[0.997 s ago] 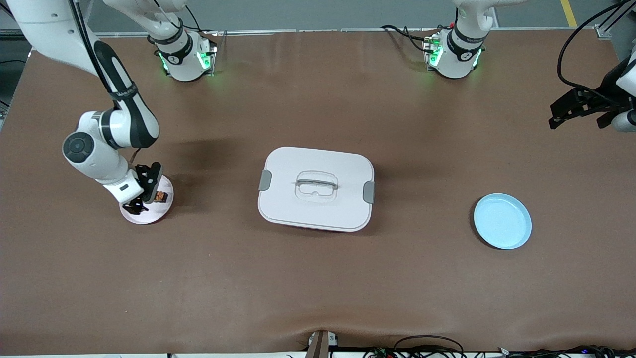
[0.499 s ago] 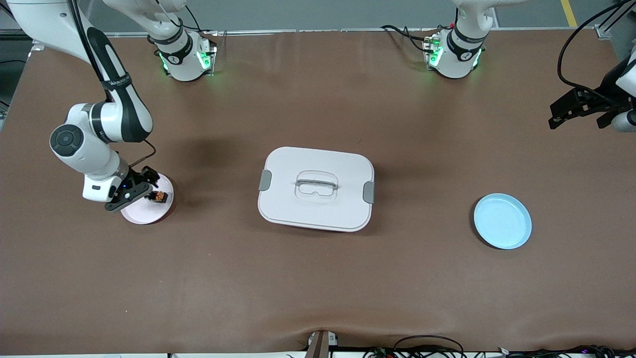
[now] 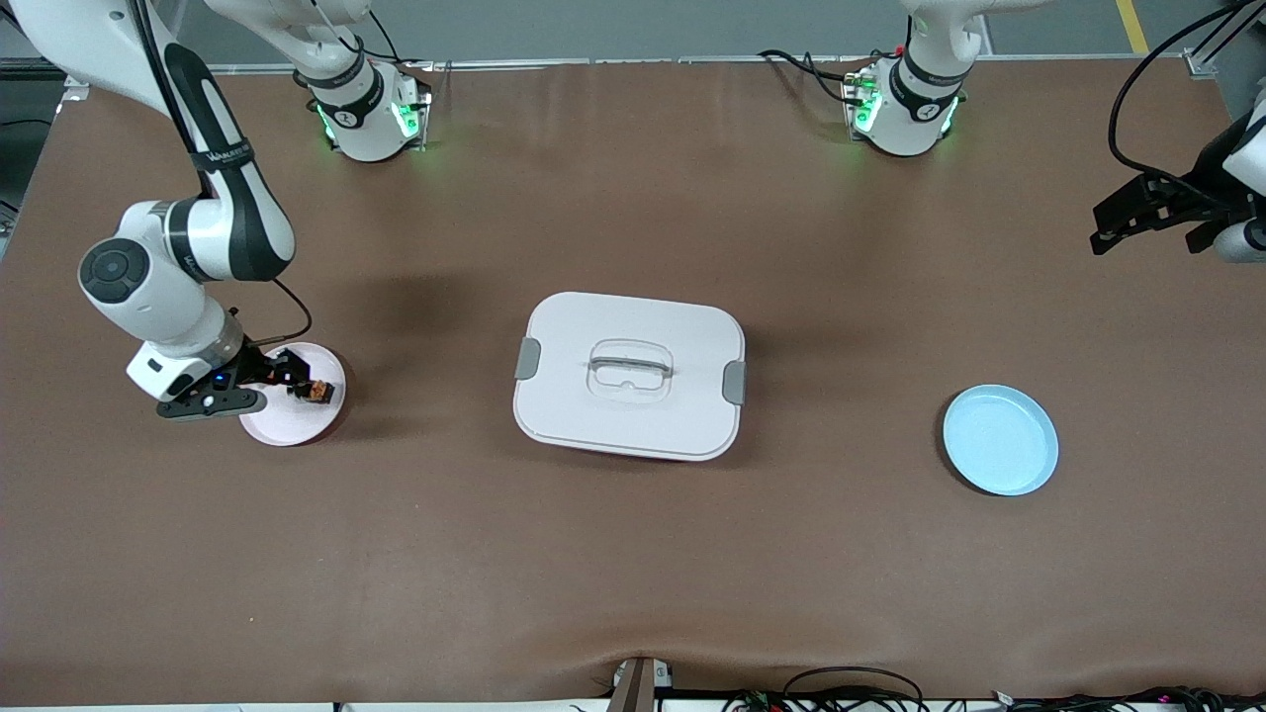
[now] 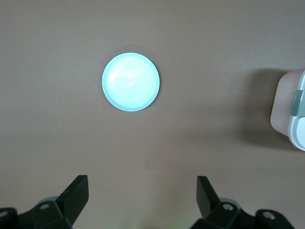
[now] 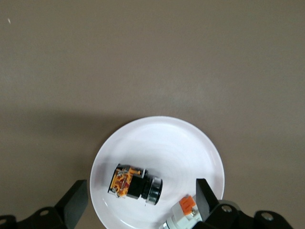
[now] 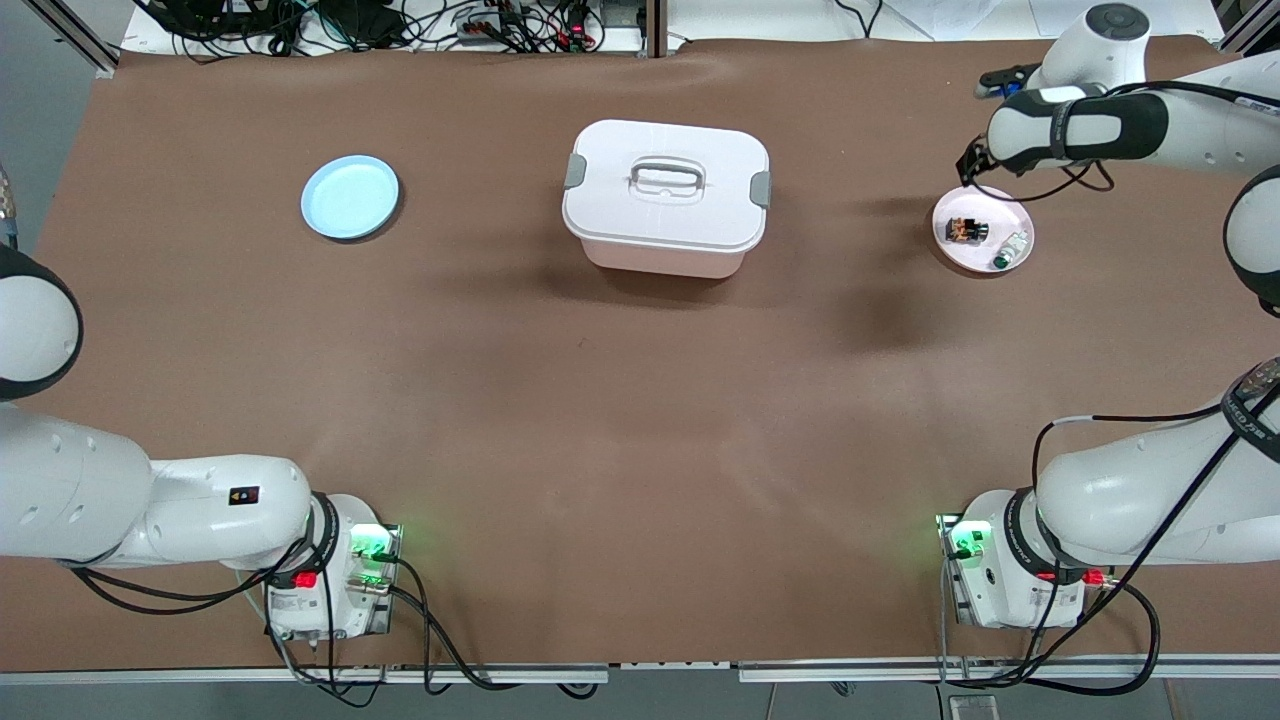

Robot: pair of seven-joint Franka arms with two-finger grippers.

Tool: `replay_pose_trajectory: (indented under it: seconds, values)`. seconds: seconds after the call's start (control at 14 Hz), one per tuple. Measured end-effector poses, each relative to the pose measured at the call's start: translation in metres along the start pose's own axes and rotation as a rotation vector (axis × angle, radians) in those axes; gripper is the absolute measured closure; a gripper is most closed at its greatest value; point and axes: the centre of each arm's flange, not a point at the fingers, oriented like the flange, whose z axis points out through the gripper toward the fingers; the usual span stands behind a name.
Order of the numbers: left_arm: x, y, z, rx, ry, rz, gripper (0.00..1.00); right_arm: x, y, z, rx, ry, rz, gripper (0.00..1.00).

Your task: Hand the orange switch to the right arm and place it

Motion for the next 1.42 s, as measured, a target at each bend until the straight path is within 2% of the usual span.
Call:
replay_pose_trajectory:
  seconds: [0.14,0.28,0.64,0.85,1.14,1.42]
  values:
    - [0.0,0.0,0.0,0.0,-0.003,0.0,0.0,0.011,0.004,-0.022,-0.008,0.017,0.007,0.0]
    - [0.0,0.0,0.002,0.0,-0.007,0.0,0.0,0.02,0.008,-0.048,-0.004,0.01,0.029,0.0]
    - [-0.002,0.0,0.004,0.001,-0.021,0.0,0.0,0.047,0.021,-0.145,0.042,-0.089,0.085,0.0]
    - [-0.002,0.002,0.004,0.001,-0.025,0.004,0.0,0.058,0.03,-0.22,0.048,-0.121,0.095,0.0]
    - [-0.006,0.015,0.0,0.003,-0.022,0.026,0.0,0.058,0.034,-0.285,0.051,-0.135,0.099,0.0]
    - [-0.014,0.018,-0.009,0.006,-0.008,0.031,0.0,0.058,0.035,-0.308,0.05,-0.129,0.101,0.0]
